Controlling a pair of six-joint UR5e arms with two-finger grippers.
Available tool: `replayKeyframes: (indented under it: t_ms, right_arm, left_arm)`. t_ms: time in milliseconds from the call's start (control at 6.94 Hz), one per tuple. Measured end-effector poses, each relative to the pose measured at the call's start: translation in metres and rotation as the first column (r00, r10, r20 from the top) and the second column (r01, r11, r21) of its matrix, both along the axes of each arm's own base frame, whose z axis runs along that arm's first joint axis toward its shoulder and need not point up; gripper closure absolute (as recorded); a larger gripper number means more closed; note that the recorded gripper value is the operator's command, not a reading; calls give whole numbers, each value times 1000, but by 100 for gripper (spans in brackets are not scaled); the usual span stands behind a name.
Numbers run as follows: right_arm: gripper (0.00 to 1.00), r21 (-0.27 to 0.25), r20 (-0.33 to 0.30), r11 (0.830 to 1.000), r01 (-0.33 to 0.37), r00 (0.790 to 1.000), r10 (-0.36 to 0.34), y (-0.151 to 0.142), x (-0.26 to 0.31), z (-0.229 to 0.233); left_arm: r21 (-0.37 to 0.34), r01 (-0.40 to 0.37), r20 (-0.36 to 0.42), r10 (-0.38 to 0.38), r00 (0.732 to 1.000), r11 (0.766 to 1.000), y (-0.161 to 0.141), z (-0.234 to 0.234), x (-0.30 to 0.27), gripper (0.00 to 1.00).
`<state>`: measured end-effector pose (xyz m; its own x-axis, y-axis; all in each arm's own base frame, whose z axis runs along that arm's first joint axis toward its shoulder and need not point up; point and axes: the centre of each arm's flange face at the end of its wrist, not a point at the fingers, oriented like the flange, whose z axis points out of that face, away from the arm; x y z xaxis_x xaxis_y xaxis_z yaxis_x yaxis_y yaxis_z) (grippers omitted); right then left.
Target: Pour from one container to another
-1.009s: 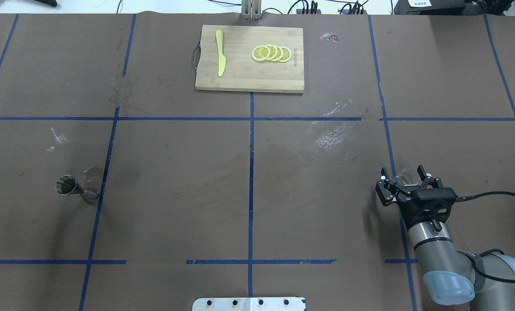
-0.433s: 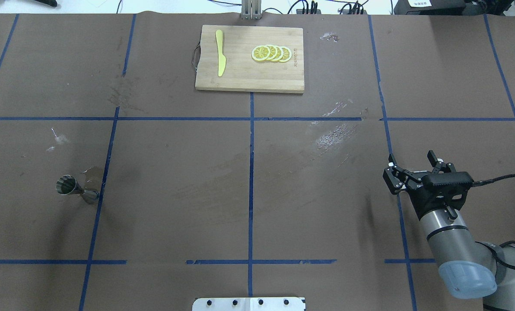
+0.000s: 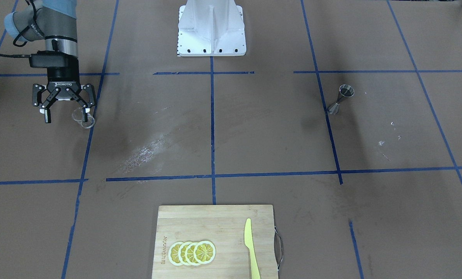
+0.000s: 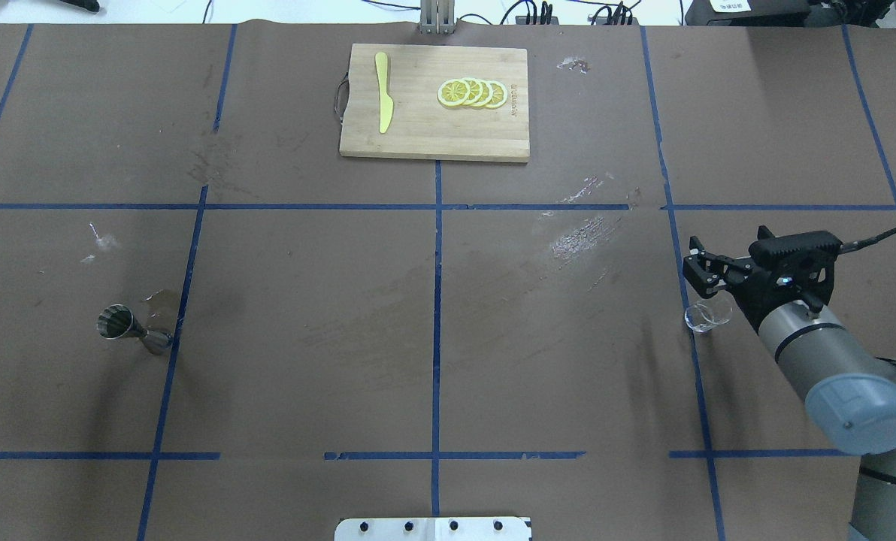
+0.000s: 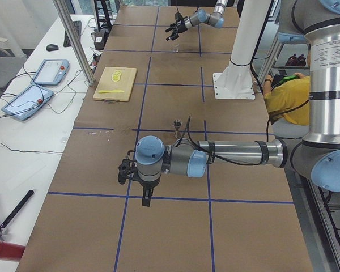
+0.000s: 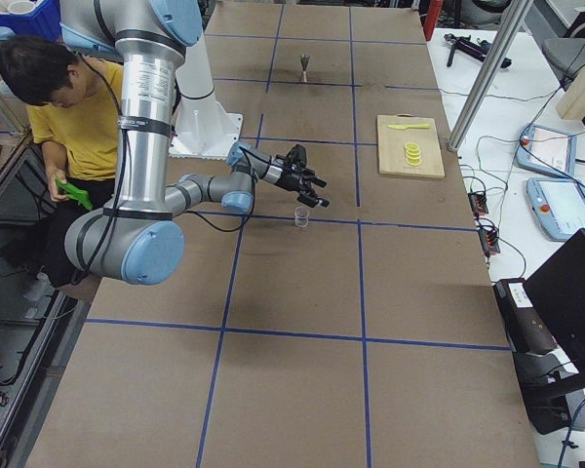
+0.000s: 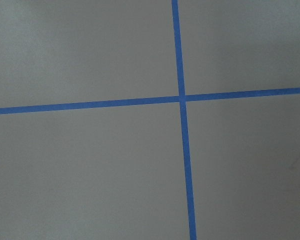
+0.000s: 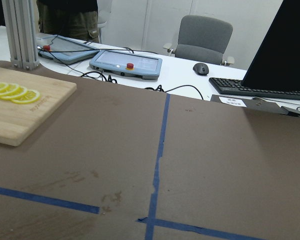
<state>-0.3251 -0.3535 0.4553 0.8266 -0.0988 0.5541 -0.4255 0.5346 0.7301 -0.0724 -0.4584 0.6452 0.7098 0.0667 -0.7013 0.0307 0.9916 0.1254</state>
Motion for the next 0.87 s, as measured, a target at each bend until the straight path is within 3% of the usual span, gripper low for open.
replayKeyframes:
  t_ms: [288, 433, 577, 865]
  right_arm:
    - [0, -102, -61, 984, 147, 986, -153, -47, 56, 13]
    - [0, -164, -89, 961, 225, 966, -241, -69, 96, 21]
    - [0, -222, -106, 928, 300, 938, -329, -89, 143, 29]
    - [0, -325, -71, 846, 423, 881, -468, -108, 248, 45]
  left_arm:
    - [0, 0, 0, 0, 1000, 1000, 0, 0, 0, 0]
    - [0, 0, 0, 0, 1000, 1000, 0, 0, 0, 0]
    - [-1, 0, 0, 0, 1000, 1000, 0, 0, 0, 0]
    - [-3, 0, 0, 0, 1000, 1000, 1, 1, 0, 0]
